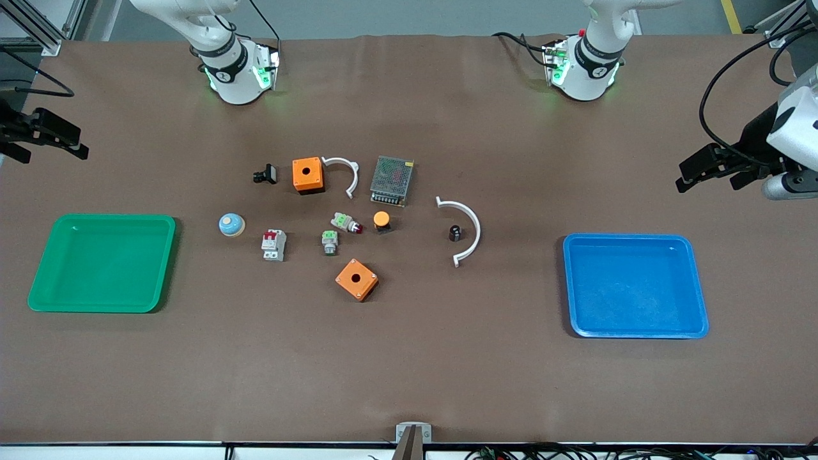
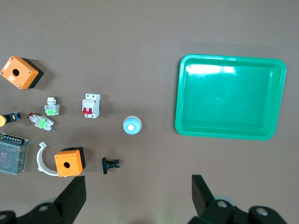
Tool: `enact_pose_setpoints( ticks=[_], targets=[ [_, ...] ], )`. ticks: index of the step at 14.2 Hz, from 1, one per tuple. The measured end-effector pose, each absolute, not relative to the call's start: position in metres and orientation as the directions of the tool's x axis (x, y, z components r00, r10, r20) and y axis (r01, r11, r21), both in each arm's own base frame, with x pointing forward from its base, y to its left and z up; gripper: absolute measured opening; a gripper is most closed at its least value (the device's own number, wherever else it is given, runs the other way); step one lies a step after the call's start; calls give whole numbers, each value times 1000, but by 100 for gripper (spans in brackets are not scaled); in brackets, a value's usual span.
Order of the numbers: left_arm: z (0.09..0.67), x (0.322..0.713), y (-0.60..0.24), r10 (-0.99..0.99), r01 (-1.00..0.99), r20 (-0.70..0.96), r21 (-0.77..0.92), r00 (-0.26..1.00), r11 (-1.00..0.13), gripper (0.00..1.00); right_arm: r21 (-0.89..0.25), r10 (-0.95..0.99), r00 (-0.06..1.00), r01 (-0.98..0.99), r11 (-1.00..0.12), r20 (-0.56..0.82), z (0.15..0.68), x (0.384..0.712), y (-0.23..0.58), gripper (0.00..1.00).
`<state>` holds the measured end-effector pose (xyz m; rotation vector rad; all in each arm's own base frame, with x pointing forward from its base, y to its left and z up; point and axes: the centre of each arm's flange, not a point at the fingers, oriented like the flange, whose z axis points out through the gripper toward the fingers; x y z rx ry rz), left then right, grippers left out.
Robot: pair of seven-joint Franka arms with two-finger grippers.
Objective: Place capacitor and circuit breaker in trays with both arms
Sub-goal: 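Reach the left gripper toward the black capacitor while the right gripper reaches the breaker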
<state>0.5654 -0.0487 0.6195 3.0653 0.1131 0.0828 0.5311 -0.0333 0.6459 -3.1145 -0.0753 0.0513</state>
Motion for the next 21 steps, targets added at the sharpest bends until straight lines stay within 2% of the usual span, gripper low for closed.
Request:
enact_pose_setpoints(
  ticks=[10,16,21],
  targets=[
    [600,568,-60,62,62,6,71,998,-996,100,-27,48,998,47,-999,-32,646,531,-34,100],
    [530,570,-179,121,127,-131,45,984,-991,100,-26,44,998,43,-999,-34,644,533,-36,100],
    [461,571,-259,200,206,-183,14,963,-979,100,-23,34,995,32,-999,-95,575,577,-41,100]
  ],
)
